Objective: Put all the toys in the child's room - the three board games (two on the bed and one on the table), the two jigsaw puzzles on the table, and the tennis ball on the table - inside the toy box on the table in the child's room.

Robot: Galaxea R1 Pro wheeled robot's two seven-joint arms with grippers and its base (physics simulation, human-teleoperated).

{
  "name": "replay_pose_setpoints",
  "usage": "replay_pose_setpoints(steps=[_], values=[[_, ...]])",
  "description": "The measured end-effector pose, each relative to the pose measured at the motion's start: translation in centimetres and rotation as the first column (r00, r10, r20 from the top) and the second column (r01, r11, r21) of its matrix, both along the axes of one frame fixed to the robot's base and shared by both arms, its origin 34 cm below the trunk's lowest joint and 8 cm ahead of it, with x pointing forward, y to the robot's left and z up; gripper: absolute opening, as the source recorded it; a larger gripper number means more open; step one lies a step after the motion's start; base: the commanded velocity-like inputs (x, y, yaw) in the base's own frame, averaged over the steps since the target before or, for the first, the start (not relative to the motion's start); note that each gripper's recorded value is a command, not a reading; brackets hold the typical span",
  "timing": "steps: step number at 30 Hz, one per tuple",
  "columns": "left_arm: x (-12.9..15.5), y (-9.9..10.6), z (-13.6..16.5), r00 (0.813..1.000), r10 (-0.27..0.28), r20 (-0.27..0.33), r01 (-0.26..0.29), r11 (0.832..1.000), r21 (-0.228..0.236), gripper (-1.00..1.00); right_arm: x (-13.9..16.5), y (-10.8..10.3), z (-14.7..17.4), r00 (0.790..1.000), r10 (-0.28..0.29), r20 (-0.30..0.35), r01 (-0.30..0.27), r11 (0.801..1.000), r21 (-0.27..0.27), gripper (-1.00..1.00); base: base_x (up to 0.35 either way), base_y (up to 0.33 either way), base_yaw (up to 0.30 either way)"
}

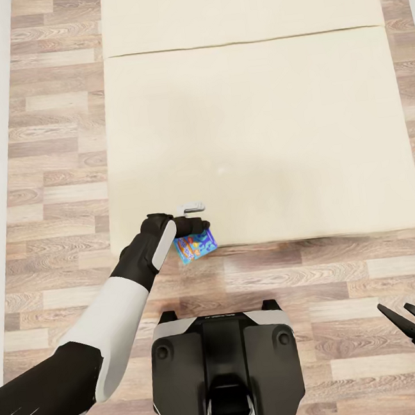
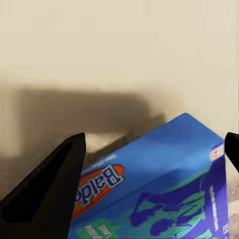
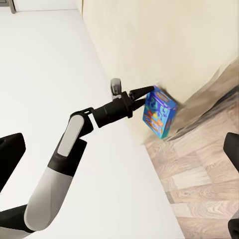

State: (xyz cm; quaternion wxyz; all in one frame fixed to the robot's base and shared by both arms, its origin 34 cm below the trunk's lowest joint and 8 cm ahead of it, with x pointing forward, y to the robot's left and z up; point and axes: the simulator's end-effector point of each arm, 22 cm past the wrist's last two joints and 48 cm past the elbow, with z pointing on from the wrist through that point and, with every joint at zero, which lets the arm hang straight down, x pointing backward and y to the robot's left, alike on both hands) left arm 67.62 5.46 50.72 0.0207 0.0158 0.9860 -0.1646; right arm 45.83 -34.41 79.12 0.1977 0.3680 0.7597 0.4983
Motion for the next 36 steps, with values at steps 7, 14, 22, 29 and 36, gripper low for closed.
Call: replay_pose_setpoints(steps=[7, 14, 22, 29, 36], values=[[-0.04, -0.01, 0.00, 1.000, 0.000, -0.001, 0.000, 1.000, 0.000, 1.00, -0.01, 0.00, 0.00, 1.000, 0.000, 0.000, 0.000, 1.000, 0.000, 1.00, -0.011, 0.000, 0.000], [-0.07, -0.01, -0.01, 1.000, 0.001, -0.002, -0.001, 1.000, 0.000, 1.00, -0.01, -0.01, 0.01, 1.000, 0.000, 0.000, 0.000, 1.000, 0.000, 1.00, -0.001, 0.000, 0.000], [-0.06, -0.03, 0.00, 1.000, 0.003, -0.003, -0.003, 1.000, -0.002, 1.00, 0.00, -0.05, 0.01, 1.000, -0.001, 0.000, 0.001, 1.000, -0.001, 1.00, 0.000, 0.000, 0.000], [-0.06, -0.03, 0.00, 1.000, 0.002, -0.003, -0.002, 1.000, -0.002, 1.00, 0.00, -0.09, 0.01, 1.000, -0.001, 0.000, 0.001, 1.000, -0.001, 1.00, 0.000, 0.000, 0.000], [0.45, -0.02, 0.26, 1.000, 0.010, 0.008, -0.010, 1.000, -0.006, 1.00, 0.00, -0.11, 0.00, 1.000, -0.001, 0.000, 0.001, 1.000, -0.001, 1.00, 0.000, 0.000, 0.000]])
